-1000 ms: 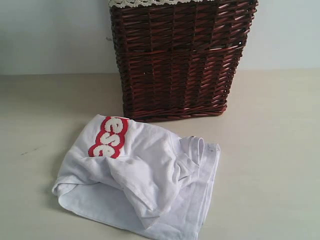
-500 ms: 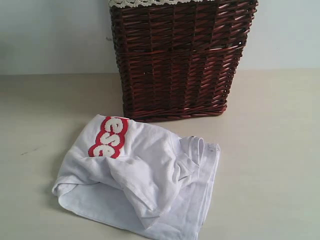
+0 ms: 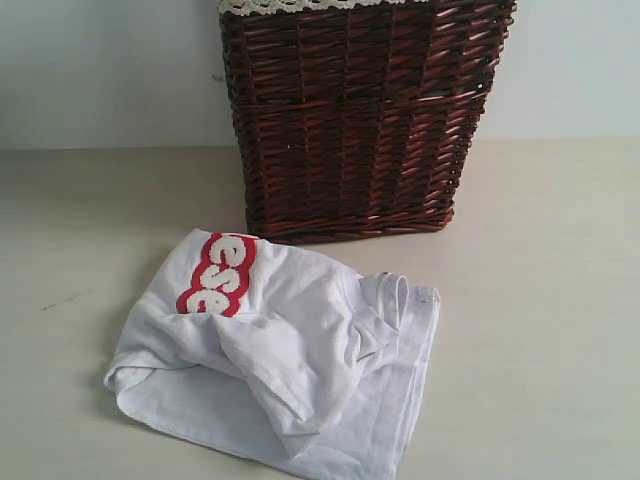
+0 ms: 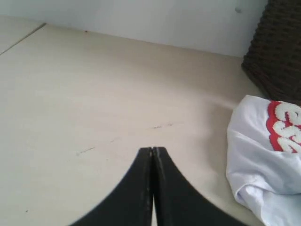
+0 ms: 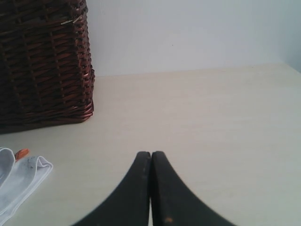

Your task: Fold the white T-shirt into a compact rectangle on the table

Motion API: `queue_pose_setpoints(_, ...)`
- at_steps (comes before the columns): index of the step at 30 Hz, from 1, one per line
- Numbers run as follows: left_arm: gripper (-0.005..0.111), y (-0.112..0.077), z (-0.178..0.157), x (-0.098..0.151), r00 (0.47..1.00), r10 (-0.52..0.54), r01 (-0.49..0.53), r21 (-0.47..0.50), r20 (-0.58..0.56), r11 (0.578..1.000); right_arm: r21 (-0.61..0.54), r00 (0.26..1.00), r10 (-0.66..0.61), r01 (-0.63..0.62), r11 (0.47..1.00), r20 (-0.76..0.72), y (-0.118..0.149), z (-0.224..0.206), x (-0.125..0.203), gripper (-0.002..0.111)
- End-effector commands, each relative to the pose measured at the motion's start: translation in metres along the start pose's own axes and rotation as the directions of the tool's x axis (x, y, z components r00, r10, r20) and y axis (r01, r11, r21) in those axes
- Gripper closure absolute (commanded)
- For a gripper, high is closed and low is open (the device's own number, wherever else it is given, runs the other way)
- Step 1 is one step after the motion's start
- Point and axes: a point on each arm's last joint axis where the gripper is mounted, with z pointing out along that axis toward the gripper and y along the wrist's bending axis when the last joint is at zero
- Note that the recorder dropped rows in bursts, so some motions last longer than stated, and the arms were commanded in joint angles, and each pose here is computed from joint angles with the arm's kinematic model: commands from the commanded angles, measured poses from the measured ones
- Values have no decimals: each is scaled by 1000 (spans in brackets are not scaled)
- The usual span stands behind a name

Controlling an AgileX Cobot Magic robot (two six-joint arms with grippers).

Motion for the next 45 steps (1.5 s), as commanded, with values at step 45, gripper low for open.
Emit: queue_pose_setpoints(45, 107, 1, -1, -3, 1000, 9, -9, -9, 29, 1000, -37, 975, 222, -222, 974, 0, 2, 0, 1, 108)
